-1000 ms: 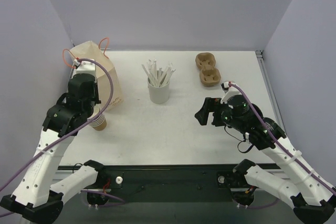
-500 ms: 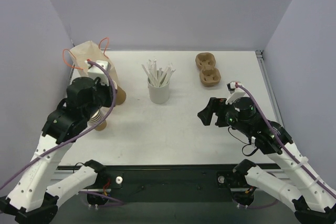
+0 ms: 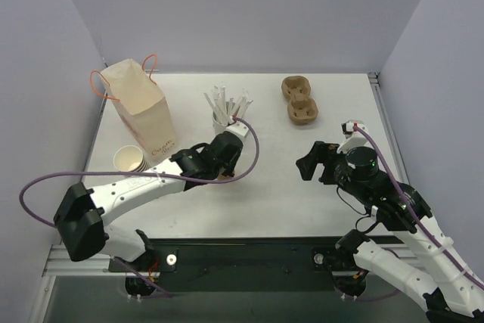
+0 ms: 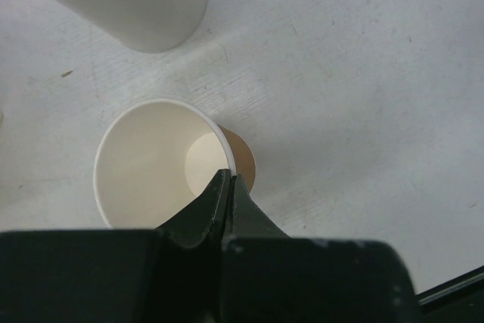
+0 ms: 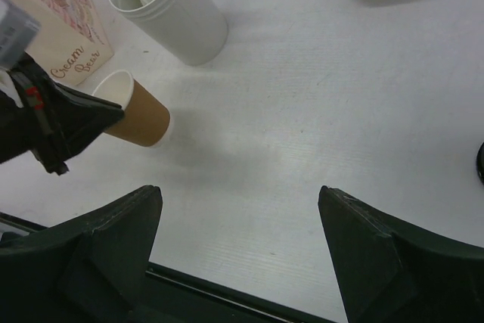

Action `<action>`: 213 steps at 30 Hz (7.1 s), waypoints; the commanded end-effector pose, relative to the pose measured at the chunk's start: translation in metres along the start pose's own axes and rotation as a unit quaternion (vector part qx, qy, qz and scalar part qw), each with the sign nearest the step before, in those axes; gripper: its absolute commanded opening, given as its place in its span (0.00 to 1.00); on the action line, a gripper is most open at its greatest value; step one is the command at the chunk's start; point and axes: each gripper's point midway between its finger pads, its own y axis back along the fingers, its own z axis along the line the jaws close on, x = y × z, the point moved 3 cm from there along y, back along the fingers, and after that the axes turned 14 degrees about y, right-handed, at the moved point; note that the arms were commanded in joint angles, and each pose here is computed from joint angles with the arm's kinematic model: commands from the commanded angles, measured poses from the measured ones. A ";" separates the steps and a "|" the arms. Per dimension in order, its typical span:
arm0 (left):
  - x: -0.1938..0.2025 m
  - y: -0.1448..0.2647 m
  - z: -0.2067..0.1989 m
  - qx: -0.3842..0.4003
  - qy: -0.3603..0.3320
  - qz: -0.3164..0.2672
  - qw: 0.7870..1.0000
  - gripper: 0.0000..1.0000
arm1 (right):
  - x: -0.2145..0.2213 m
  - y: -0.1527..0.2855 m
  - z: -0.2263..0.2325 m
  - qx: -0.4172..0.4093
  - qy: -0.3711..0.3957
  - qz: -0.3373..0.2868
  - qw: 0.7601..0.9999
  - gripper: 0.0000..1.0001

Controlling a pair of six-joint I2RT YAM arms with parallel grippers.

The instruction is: Pack the takeout coffee

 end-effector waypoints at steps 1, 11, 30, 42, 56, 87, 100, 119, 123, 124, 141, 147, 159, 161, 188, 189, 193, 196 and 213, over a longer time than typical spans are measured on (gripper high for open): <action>-0.007 -0.016 -0.031 -0.003 -0.006 -0.044 0.999 0.00 | -0.004 0.012 -0.015 0.034 -0.010 -0.030 0.999 0.88; 0.028 -0.032 -0.066 0.055 -0.007 -0.004 0.998 0.11 | 0.004 0.017 -0.027 0.061 -0.012 -0.039 0.997 0.88; -0.055 0.107 -0.042 0.154 -0.038 -0.118 0.980 0.94 | -0.010 -0.012 -0.078 0.238 0.063 0.044 0.968 0.82; -0.017 0.107 0.021 0.092 -0.090 -0.160 0.979 0.97 | 0.005 -0.036 -0.158 0.306 -0.024 0.187 0.933 0.51; -0.009 0.102 0.030 0.066 -0.105 -0.145 0.982 0.97 | 0.032 -0.051 -0.194 0.306 -0.052 0.266 0.913 0.37; -0.006 0.101 0.029 0.070 -0.112 -0.139 0.981 0.96 | 0.049 -0.070 -0.210 0.282 -0.046 0.305 0.908 0.24; -0.008 0.106 0.029 0.080 -0.110 -0.148 0.980 0.94 | 0.045 -0.071 -0.209 0.274 -0.039 0.304 0.912 0.17; -0.020 0.130 0.016 0.135 -0.023 -0.166 0.977 0.84 | -0.021 -0.052 -0.143 0.194 -0.051 0.181 0.963 0.08; -0.023 0.141 0.000 0.169 0.030 -0.125 0.977 0.79 | -0.049 -0.049 -0.075 0.066 -0.056 0.111 0.990 0.08; -0.031 0.150 -0.007 0.190 0.039 -0.129 0.973 0.77 | -0.061 -0.051 -0.053 0.008 -0.061 0.078 0.995 0.07; -0.056 0.178 -0.084 0.422 -0.140 -0.235 0.864 0.68 | -0.106 0.000 0.107 -0.378 -0.291 -0.064 0.876 0.08; -0.062 0.180 -0.092 0.443 -0.151 -0.272 0.841 0.66 | -0.104 0.007 0.125 -0.424 -0.302 -0.045 0.853 0.08; -0.054 0.168 -0.091 0.437 -0.179 -0.279 0.836 0.60 | -0.103 0.013 0.140 -0.472 -0.301 -0.039 0.827 0.08; -0.053 0.168 -0.091 0.437 -0.183 -0.281 0.835 0.59 | -0.102 0.014 0.141 -0.477 -0.304 -0.037 0.824 0.08; -0.055 0.159 -0.084 0.414 -0.170 -0.325 0.833 0.45 | -0.098 0.019 0.145 -0.495 -0.311 -0.036 0.811 0.08; -0.056 0.158 -0.083 0.411 -0.169 -0.327 0.834 0.45 | -0.098 0.019 0.145 -0.495 -0.311 -0.036 0.811 0.08; -0.060 0.161 -0.080 0.403 -0.164 -0.340 0.834 0.47 | -0.096 0.016 0.144 -0.492 -0.312 -0.031 0.812 0.08; -0.061 0.163 -0.075 0.395 -0.160 -0.351 0.834 0.50 | -0.093 0.014 0.144 -0.491 -0.313 -0.028 0.813 0.08; -0.058 0.161 -0.083 0.416 -0.165 -0.346 0.825 0.43 | -0.091 0.015 0.146 -0.498 -0.319 -0.024 0.806 0.07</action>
